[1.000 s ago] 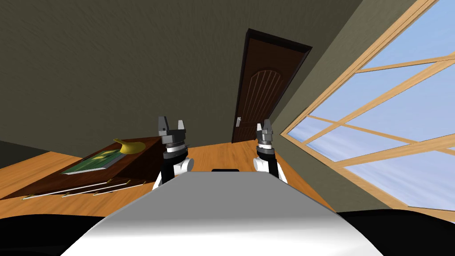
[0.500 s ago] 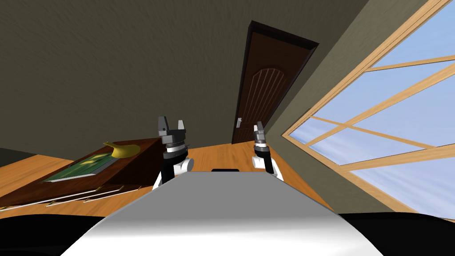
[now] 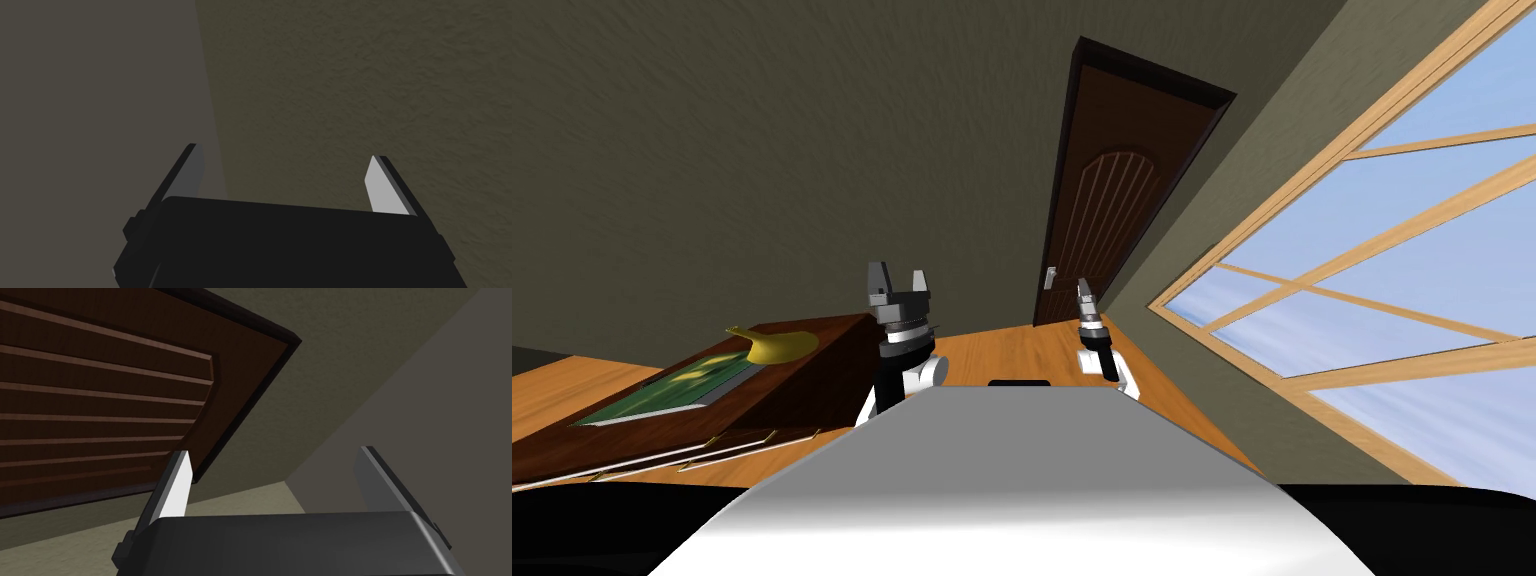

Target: Pull the door open

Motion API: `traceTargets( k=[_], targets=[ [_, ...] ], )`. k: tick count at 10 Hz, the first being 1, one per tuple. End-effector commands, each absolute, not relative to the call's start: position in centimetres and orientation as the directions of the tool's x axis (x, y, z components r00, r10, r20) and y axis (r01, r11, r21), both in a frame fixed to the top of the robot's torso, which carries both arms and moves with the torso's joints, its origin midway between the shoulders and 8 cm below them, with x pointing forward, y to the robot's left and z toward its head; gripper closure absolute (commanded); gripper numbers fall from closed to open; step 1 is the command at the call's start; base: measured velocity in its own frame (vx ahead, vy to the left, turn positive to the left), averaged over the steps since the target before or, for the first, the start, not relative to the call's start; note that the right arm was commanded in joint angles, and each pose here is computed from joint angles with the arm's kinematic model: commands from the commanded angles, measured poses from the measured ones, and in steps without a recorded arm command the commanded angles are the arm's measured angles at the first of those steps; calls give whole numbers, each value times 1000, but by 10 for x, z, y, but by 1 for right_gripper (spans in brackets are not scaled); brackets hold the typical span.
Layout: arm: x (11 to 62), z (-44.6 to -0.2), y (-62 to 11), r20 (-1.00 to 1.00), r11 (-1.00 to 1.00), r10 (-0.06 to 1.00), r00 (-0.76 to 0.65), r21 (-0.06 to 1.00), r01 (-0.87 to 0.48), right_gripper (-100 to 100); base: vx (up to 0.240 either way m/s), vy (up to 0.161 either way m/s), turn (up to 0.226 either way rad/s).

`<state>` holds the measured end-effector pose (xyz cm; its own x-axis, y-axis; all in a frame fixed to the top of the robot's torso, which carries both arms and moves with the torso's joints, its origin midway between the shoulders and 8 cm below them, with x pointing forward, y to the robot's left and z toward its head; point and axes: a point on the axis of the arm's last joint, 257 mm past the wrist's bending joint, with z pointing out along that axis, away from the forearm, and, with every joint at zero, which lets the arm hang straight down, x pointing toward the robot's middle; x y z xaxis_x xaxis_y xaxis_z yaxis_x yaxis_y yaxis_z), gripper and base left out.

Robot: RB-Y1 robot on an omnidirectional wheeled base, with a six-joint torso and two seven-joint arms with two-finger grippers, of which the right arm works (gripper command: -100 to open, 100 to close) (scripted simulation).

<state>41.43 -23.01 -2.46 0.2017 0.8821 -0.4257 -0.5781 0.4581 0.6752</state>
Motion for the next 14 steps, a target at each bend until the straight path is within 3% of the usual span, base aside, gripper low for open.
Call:
traceTargets(
  k=[1,14],
  targets=[
    [419,-36,-232,-448,478,871,202,676,-561,-100,59,3,0],
    [477,-126,-241,-717,716,670,194,554,-425,-100,60,4,-8]
  ],
)
